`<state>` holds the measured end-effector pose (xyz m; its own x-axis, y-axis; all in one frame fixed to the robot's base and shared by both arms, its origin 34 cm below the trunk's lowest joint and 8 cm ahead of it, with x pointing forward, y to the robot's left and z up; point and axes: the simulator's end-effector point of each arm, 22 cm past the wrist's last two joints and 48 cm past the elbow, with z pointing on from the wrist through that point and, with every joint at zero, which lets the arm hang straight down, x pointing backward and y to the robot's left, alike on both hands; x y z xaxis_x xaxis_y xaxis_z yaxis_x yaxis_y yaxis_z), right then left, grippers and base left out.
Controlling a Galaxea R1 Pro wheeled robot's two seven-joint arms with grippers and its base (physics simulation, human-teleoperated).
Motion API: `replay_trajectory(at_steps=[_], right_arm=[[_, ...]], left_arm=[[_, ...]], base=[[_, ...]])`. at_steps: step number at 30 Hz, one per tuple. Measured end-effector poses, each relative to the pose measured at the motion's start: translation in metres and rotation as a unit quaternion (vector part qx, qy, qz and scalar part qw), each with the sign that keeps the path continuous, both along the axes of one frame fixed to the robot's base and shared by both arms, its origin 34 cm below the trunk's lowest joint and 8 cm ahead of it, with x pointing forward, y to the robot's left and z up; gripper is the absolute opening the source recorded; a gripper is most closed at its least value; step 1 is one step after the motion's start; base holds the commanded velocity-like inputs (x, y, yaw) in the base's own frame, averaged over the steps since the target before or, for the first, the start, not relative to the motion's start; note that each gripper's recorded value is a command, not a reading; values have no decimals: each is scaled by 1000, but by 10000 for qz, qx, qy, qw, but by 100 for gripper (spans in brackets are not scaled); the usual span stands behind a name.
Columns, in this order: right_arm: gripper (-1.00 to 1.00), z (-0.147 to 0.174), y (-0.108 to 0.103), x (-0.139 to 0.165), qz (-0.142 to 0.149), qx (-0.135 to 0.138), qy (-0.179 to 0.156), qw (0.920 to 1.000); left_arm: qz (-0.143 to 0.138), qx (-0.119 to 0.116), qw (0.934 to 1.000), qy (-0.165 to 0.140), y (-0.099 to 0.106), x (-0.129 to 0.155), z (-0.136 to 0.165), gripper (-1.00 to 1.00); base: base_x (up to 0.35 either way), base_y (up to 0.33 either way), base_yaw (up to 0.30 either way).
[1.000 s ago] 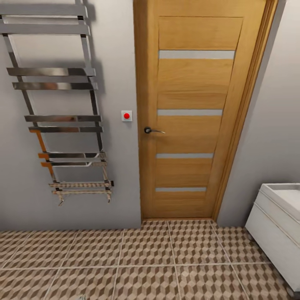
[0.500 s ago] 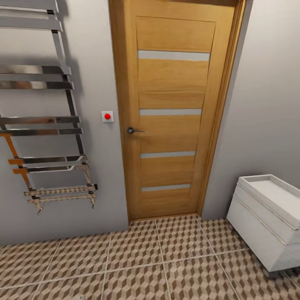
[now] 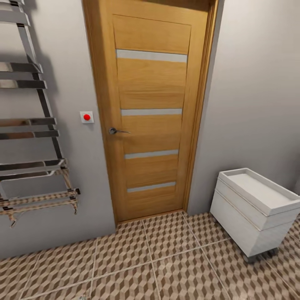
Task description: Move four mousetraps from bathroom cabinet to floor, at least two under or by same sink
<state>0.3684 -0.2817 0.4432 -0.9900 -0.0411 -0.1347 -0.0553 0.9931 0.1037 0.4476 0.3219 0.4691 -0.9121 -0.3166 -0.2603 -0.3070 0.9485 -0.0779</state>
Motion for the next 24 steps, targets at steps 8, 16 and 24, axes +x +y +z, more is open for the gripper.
replay_trajectory(at_steps=[8, 16, 24], right_arm=[[-100, 0, 0, 0, -1, 2, 5, 10000], [-100, 0, 0, 0, -2, 2, 5, 10000], [-100, 0, 0, 0, -2, 2, 6, 10000]], left_arm=[[2, 5, 10000, 0, 1, 0, 0, -100], [3, 7, 10000, 0, 1, 0, 0, -100], [4, 6, 10000, 0, 1, 0, 0, -100]], base=[[0, 0, -252], [0, 0, -252], [0, 0, -252]])
